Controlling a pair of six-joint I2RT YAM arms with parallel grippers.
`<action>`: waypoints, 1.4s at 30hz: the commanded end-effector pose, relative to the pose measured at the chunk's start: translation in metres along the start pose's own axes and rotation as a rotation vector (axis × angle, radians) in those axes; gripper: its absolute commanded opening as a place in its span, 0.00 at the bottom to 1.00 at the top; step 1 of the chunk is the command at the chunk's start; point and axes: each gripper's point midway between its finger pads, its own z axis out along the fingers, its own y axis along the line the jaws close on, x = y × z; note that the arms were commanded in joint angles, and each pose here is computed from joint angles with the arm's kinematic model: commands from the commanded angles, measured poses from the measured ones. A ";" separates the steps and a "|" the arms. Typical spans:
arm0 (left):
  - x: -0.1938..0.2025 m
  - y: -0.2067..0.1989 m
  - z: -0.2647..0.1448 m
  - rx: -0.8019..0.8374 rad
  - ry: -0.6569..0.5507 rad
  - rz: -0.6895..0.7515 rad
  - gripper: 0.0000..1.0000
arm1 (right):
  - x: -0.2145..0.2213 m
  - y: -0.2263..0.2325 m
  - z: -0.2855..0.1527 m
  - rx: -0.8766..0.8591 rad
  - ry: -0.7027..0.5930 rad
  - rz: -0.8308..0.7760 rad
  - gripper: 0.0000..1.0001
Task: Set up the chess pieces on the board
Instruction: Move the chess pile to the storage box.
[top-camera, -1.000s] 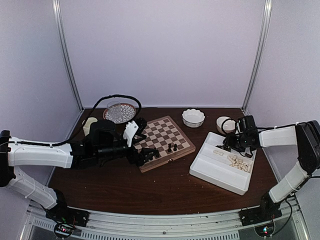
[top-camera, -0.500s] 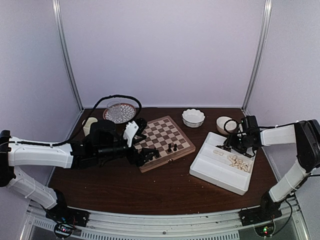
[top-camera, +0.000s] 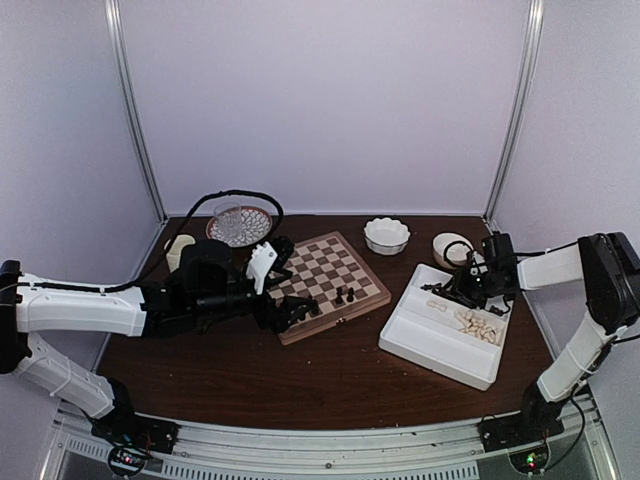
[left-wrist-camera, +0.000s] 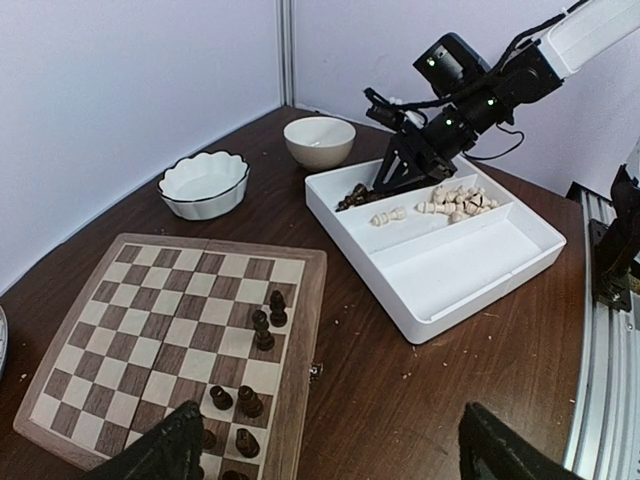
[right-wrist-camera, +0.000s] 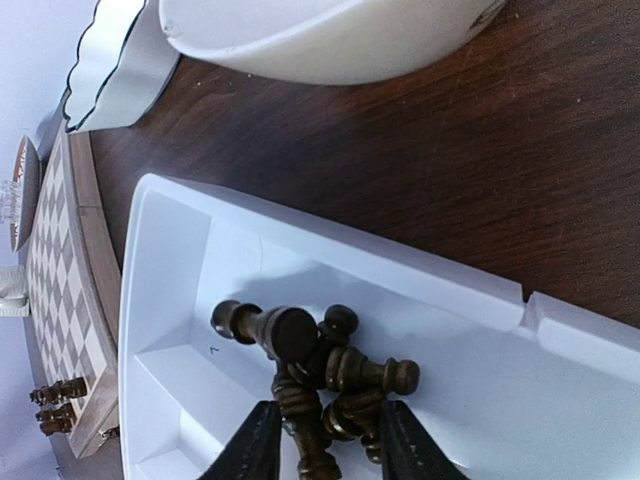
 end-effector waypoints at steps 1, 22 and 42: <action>-0.012 -0.001 -0.004 -0.006 -0.033 0.003 0.88 | 0.002 0.004 -0.001 -0.033 0.015 0.009 0.33; -0.011 0.000 -0.003 -0.010 -0.026 0.008 0.88 | 0.002 0.017 0.011 -0.141 0.032 0.034 0.38; -0.007 0.001 0.001 -0.015 -0.008 0.014 0.88 | -0.008 0.038 0.021 -0.239 0.045 0.057 0.20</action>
